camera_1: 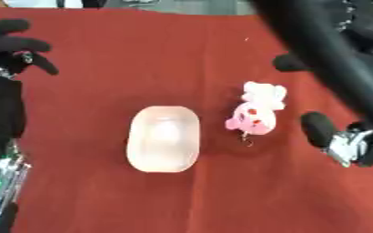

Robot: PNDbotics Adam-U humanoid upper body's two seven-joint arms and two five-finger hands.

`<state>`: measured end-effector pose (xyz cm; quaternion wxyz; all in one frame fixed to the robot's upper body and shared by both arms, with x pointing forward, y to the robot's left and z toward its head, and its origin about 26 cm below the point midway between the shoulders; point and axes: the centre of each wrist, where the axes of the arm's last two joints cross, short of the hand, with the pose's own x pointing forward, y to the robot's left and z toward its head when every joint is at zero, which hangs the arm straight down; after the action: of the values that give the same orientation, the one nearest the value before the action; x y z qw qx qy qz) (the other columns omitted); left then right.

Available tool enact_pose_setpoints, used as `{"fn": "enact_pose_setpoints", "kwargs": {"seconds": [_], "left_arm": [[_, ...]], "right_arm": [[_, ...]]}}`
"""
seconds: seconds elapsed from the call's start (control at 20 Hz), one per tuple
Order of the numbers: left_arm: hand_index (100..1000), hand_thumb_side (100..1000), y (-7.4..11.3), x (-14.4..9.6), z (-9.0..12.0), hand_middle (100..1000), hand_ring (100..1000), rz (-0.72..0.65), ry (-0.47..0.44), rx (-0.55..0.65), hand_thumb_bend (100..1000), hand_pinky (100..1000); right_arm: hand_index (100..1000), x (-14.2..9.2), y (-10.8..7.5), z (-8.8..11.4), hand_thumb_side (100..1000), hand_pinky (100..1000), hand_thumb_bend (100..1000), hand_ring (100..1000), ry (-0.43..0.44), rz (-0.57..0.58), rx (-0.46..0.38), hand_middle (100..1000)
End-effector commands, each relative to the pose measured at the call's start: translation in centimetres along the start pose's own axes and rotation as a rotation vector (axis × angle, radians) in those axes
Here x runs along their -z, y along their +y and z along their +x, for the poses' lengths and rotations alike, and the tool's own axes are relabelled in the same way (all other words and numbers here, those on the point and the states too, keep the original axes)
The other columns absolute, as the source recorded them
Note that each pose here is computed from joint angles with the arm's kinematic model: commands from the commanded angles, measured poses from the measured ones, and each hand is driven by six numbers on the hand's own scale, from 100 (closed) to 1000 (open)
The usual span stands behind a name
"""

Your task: Pick up objects on the table and place them in the box.

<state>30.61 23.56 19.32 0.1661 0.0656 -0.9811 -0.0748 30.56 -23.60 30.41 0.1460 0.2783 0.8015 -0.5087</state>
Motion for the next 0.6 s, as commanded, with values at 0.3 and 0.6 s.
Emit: {"fn": "enact_pose_setpoints", "kwargs": {"seconds": [0.3, 0.6], "left_arm": [[692, 849, -0.9, 1.2, 0.7, 718, 636, -0.021, -0.052, -0.055, 100, 411], [691, 849, -1.6, 1.8, 1.0, 718, 635, -0.034, -0.071, -0.091, 100, 410]], "right_arm": [[775, 1.5, 0.0, -1.3, 878, 756, 159, 835, -0.001, 0.104, -0.076, 883], [769, 1.3, 2.2, -2.5, 850, 745, 169, 827, 0.028, 0.207, -0.089, 877]]}}
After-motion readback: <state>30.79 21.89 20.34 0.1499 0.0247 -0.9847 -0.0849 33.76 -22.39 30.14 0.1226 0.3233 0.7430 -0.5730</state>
